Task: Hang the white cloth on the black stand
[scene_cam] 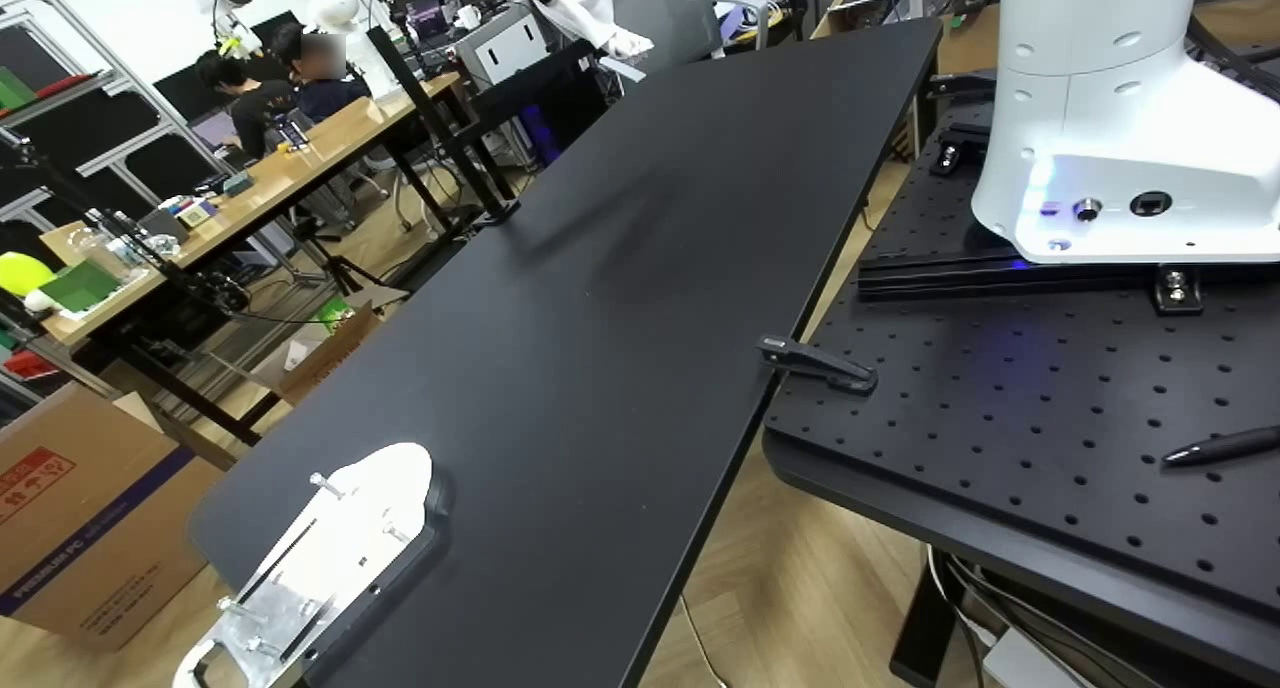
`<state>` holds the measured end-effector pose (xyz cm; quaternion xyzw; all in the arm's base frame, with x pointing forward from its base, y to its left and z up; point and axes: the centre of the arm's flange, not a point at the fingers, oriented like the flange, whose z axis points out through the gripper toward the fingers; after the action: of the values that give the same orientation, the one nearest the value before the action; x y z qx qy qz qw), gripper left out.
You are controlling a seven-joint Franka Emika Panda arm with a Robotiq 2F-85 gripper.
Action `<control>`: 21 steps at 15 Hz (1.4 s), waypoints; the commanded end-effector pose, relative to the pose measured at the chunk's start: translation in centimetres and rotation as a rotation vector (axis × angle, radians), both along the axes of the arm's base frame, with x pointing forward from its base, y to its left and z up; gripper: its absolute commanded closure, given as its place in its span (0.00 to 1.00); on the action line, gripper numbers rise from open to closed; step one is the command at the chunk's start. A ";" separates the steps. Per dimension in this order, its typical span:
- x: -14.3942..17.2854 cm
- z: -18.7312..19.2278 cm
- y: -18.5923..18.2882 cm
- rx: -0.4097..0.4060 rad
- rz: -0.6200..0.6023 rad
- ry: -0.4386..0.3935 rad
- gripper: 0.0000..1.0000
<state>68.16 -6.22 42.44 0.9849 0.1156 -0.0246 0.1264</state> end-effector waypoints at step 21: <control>1.0 -5.5 0.2 -0.002 0.037 0.128 0.39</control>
<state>68.23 -6.19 35.71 0.9806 0.1354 -0.0819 0.1155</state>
